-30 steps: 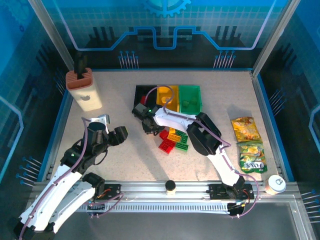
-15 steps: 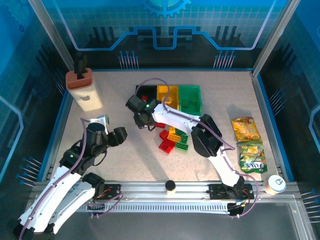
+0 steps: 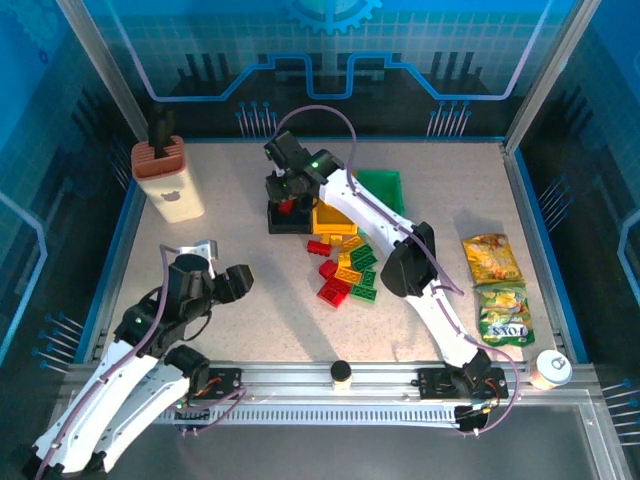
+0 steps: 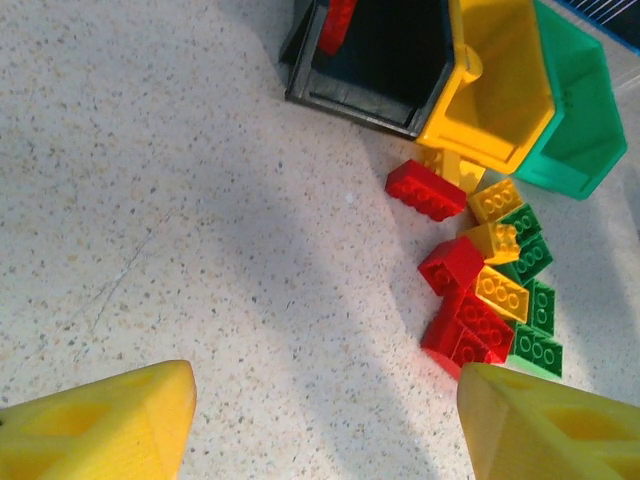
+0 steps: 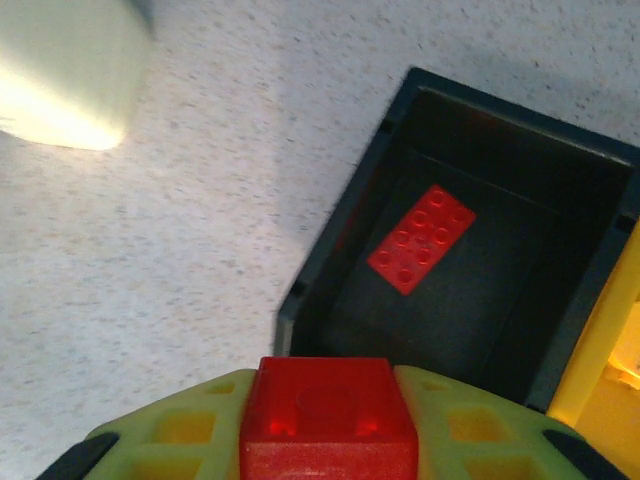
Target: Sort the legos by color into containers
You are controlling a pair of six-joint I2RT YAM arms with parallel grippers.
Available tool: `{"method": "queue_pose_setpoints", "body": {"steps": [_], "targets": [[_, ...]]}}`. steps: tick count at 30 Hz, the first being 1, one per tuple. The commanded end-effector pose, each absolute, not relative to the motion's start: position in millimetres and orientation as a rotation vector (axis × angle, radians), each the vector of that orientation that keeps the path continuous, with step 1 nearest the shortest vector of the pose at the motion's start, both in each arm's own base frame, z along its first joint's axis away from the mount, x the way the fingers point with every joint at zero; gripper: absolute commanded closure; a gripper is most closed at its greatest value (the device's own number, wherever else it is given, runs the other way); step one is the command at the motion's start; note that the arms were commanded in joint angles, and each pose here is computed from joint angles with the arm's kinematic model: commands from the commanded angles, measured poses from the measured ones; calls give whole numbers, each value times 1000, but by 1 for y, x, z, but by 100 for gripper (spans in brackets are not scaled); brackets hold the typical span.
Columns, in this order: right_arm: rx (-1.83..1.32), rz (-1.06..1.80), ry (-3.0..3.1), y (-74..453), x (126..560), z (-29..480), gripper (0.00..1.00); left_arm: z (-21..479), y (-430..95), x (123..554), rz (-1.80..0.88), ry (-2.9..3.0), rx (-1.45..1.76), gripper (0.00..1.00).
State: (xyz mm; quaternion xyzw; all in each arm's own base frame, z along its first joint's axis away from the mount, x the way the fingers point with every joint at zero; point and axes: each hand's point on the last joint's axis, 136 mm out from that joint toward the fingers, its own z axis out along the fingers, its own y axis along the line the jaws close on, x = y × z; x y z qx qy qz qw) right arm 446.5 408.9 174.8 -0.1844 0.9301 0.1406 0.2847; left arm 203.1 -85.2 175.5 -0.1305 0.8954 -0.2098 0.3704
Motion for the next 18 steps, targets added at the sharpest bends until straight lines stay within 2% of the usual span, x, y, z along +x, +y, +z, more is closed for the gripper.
{"method": "queue_pose_setpoints", "body": {"steps": [1, 7, 14, 17, 18], "targets": [[-540, 367, 2542, 406, 446, 153, 71, 166, -87, 193, -562, 2335, -351, 30], [-541, 338, 2560, 405, 454, 130, 71, 160, -91, 192, -564, 2351, -340, 30], [-532, 294, 2575, 403, 459, 112, 66, 157, -96, 192, -569, 2368, -314, 30], [-526, 276, 2565, 401, 460, 115, 57, 157, -98, 193, -566, 2369, -300, 30], [-524, 272, 2554, 401, 461, 120, 49, 157, -100, 194, -569, 2372, -292, 30]]}}
